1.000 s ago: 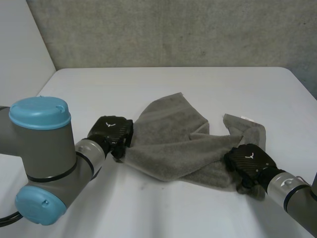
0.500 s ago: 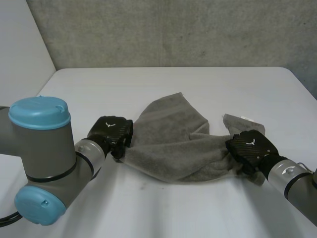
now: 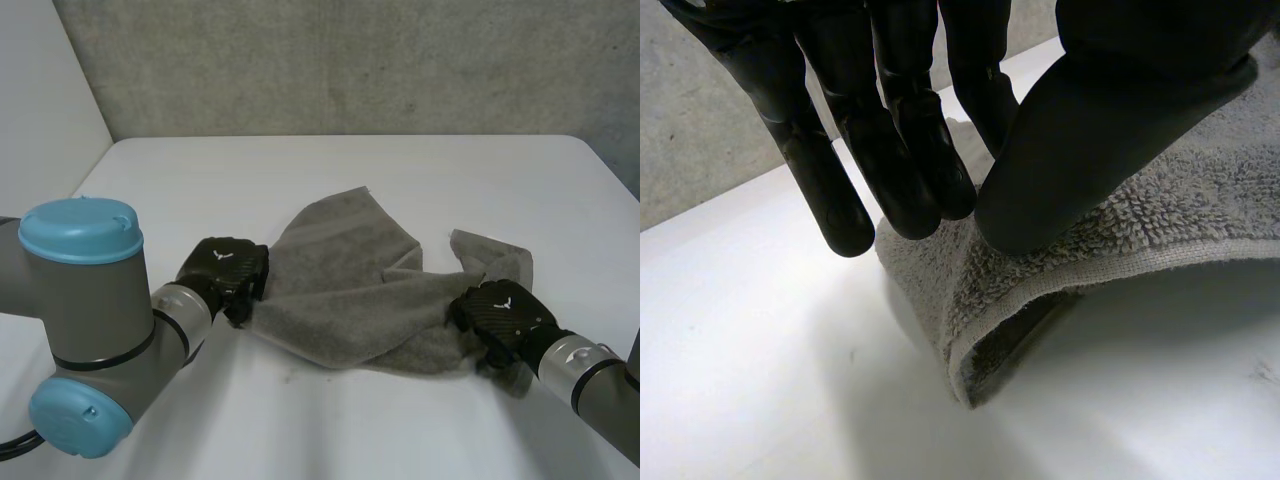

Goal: Fold the towel.

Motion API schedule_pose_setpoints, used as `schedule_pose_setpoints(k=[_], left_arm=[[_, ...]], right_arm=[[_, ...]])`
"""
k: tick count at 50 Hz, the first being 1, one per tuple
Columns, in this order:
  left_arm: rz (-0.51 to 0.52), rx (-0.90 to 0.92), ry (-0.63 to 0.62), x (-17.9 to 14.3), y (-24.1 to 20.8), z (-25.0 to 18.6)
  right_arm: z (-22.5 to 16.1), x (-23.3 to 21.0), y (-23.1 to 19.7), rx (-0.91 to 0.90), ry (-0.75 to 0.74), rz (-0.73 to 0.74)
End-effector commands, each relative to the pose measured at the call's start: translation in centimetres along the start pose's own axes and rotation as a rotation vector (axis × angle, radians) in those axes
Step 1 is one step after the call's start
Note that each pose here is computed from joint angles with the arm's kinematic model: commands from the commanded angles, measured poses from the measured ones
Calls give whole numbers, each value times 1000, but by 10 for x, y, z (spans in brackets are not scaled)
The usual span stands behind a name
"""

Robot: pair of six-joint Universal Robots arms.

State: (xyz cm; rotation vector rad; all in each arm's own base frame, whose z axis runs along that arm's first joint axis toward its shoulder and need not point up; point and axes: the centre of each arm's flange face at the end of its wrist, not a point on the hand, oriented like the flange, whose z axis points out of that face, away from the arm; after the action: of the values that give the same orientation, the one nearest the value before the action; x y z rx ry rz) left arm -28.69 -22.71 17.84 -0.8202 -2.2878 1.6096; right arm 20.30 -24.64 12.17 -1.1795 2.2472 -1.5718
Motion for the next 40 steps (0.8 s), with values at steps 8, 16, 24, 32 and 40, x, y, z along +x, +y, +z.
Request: schedule_pose_setpoints(k=[8,16,24,32,40], left_arm=[[0,-6,2,0,2,0],[3,-9,3,1,3,-1],[10,6,0,0,-5,-7],[15,93,-18,-9,-55,-54],[16,308,-57,-20,-125,-115]], right_arm=[[1,-1,-1,13,-1,-12],[1,3,-9,34,11,-13],[-23,11,-58,155,61,-38],[-85,36,-147,327,150,-38],[-139,49,-214,413,200,-74]])
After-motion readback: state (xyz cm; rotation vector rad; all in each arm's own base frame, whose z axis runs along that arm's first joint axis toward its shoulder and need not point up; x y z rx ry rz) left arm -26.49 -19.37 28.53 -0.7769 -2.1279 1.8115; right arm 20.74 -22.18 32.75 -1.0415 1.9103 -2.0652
